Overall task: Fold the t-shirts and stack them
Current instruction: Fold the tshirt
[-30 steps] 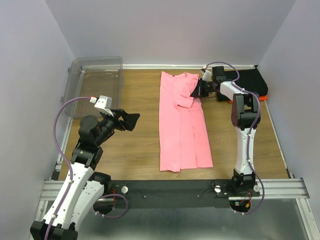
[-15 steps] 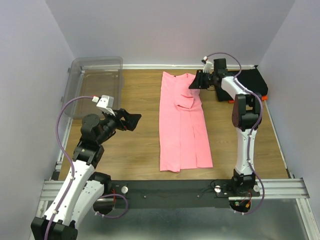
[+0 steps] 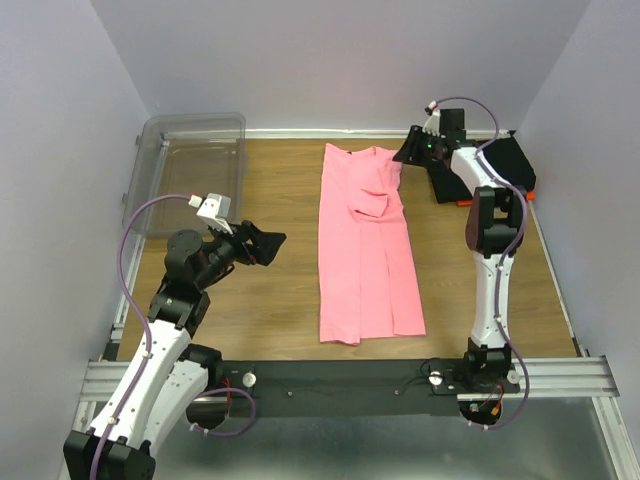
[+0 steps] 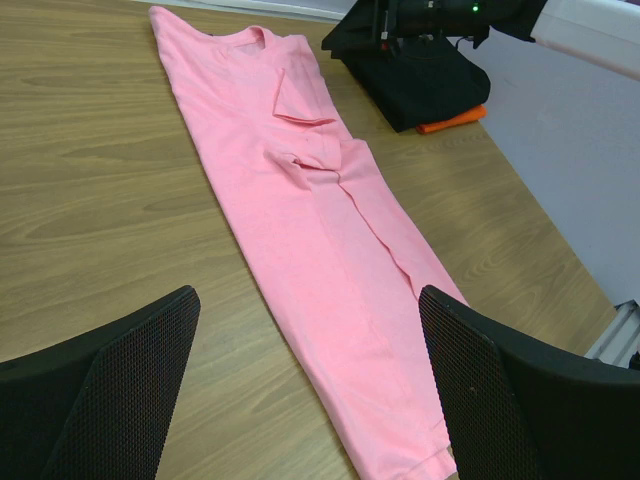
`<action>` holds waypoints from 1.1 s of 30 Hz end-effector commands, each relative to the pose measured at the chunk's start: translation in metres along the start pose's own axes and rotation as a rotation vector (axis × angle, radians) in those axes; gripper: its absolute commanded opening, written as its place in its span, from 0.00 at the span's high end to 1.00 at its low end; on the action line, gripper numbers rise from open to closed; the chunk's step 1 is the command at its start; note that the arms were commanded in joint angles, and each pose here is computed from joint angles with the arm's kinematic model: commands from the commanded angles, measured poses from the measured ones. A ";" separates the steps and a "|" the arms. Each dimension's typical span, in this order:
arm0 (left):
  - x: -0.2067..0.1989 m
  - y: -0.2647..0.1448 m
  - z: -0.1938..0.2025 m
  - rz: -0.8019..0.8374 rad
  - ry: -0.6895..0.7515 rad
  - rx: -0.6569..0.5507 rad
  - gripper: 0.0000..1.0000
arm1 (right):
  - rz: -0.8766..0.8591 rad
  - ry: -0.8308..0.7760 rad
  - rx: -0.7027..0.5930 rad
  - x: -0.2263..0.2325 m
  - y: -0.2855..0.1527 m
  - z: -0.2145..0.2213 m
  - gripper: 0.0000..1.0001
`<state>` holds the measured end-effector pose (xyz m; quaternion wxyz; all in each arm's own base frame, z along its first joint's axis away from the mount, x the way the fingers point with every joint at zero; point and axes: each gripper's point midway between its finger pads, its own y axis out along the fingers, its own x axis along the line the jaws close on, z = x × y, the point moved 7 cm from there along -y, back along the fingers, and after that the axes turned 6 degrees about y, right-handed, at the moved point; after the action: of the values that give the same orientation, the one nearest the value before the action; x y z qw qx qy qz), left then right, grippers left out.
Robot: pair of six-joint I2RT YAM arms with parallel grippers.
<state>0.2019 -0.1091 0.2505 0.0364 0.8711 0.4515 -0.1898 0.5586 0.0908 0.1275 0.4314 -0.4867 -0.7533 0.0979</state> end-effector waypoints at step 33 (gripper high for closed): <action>0.005 0.012 0.010 0.020 -0.024 0.044 0.02 | -0.086 0.170 -0.079 -0.064 0.086 -0.011 0.82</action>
<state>0.2104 -0.1119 0.2392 0.0194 0.8674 0.4510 -0.2094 0.6268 0.0797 0.0644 0.4812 -0.4783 -0.7345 0.0145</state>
